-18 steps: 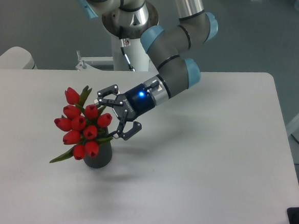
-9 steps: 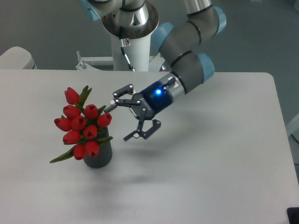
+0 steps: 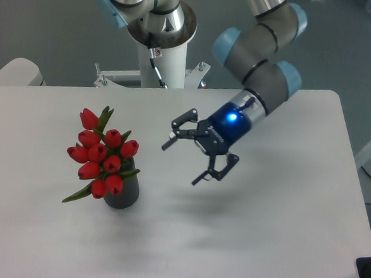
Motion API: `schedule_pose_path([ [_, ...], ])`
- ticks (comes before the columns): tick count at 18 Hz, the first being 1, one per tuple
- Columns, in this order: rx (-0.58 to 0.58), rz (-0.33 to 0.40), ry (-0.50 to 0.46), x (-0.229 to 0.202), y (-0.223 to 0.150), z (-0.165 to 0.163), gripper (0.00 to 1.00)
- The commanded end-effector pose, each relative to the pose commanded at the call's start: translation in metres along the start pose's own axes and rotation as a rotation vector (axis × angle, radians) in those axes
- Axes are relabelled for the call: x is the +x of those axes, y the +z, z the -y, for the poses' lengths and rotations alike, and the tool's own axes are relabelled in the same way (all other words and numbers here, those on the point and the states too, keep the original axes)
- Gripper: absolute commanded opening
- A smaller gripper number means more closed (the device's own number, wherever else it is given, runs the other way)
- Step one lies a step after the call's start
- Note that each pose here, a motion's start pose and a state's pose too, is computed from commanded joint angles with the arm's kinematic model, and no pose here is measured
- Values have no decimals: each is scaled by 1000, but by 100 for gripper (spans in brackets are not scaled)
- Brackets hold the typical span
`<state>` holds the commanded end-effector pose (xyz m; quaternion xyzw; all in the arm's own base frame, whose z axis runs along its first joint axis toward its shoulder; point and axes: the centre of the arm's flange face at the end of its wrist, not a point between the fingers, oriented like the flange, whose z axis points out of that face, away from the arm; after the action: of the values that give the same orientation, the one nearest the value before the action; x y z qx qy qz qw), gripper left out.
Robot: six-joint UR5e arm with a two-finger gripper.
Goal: Insert the flowers into the vase
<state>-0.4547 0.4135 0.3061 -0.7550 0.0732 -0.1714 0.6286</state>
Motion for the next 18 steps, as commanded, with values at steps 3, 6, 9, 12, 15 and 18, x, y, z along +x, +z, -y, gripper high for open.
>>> schedule_pose_path([
  [3,-91,33,16,-20,-13,1,100],
  [6,-290,74,42,-35,-20,4,100],
  [9,-416,95,76,-45,-20,11,100],
  [12,-555,131,112,-61,-26,21,100],
  [15,-653,130,115,-64,-18,28,100],
  [18,-797,131,129,-71,-9,34,100],
])
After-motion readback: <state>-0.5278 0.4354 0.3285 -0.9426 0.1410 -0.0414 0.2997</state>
